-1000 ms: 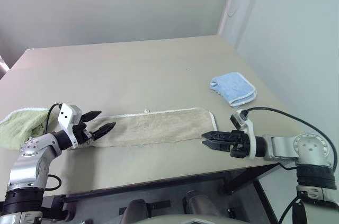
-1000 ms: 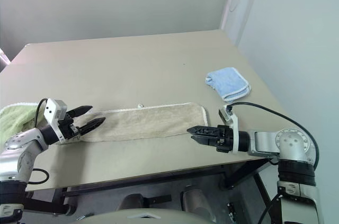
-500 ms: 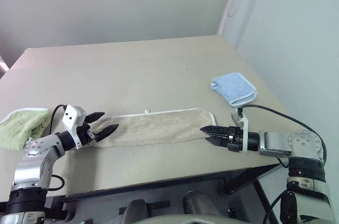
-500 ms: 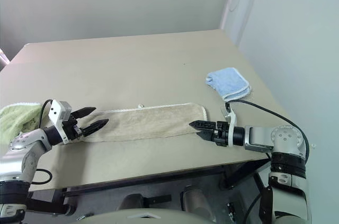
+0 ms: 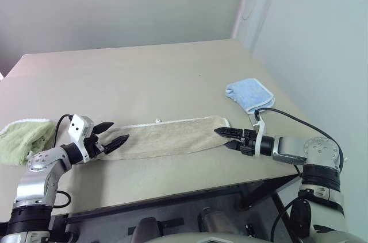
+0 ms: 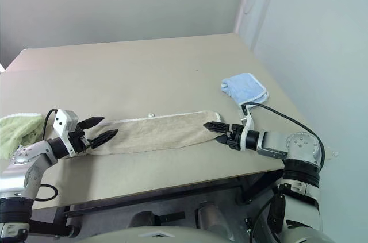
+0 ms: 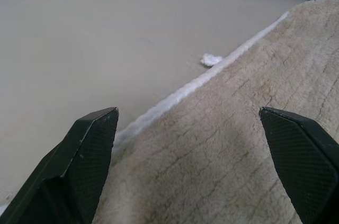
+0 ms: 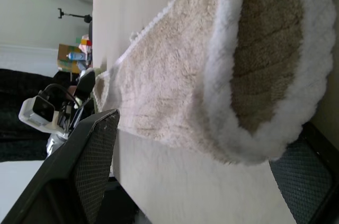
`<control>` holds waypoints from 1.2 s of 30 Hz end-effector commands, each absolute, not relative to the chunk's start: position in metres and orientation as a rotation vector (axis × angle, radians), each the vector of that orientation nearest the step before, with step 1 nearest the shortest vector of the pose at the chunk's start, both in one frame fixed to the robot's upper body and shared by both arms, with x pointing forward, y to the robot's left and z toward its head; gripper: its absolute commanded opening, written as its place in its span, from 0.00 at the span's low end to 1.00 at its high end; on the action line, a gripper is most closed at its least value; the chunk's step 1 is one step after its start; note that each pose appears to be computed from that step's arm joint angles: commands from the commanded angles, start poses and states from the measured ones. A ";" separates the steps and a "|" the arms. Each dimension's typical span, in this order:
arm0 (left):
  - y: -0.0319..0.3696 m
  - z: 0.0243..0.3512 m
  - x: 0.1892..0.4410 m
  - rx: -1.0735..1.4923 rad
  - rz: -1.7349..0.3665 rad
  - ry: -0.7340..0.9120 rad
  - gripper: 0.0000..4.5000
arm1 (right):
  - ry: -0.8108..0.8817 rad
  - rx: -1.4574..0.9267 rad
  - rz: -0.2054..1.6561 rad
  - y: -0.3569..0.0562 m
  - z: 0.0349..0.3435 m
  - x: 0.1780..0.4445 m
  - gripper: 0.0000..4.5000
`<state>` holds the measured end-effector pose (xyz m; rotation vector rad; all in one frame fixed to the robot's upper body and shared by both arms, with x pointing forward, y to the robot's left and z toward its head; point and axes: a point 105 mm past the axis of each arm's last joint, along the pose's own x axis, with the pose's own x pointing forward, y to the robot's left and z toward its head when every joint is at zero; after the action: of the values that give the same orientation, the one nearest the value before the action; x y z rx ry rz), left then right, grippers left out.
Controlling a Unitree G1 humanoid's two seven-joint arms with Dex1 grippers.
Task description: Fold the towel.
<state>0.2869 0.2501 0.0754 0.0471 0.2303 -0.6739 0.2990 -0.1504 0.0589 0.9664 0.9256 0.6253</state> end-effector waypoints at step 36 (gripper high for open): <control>0.261 0.090 0.292 0.108 -0.644 0.183 1.00 | 0.627 0.491 0.848 -0.213 0.154 0.308 0.00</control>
<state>0.2891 0.2557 0.0770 0.0718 0.2258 -0.6586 0.3110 -0.2279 0.1390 0.5326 0.6556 0.7564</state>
